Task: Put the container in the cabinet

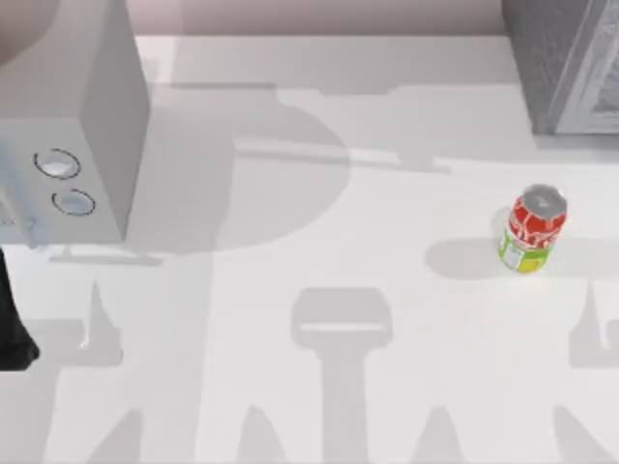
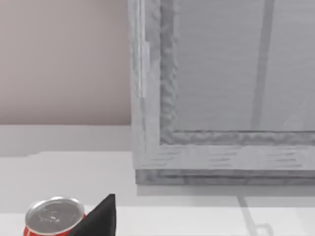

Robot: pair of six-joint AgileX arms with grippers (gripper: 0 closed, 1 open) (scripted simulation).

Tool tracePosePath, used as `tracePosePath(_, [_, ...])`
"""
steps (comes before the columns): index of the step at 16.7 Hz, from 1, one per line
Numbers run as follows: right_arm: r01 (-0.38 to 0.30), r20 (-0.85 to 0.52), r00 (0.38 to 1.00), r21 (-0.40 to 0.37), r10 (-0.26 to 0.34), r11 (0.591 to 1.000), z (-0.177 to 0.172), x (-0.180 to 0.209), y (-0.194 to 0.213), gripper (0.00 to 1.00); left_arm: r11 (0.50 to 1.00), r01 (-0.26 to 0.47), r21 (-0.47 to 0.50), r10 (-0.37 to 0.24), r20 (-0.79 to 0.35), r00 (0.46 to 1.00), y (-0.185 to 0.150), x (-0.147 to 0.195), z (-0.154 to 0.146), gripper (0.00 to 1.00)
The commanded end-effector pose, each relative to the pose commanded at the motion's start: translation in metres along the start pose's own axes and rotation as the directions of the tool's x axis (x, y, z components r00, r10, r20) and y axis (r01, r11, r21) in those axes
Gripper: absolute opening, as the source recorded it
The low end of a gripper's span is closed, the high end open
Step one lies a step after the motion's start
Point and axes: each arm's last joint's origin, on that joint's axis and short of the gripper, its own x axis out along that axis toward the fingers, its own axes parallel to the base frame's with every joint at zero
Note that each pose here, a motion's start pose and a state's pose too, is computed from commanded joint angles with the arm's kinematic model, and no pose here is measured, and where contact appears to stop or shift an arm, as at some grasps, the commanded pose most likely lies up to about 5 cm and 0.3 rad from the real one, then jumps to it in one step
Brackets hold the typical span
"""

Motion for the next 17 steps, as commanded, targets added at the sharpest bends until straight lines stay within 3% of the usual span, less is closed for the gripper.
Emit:
tracePosePath(8, [-0.012,0.077,0.997,0.012,0.011,1.0,0.022,0.005,0.004,1.0,1.0,0.0,0.0,0.0,0.0,1.0,0.0,0.0,0.0,1.0])
tracePosePath(17, [-0.012,-0.039,0.999,0.028,0.013,1.0,0.017,0.052,0.025,1.0,1.0,0.0,0.0,0.0,0.0,1.0,0.0,0.0,0.0,1.0])
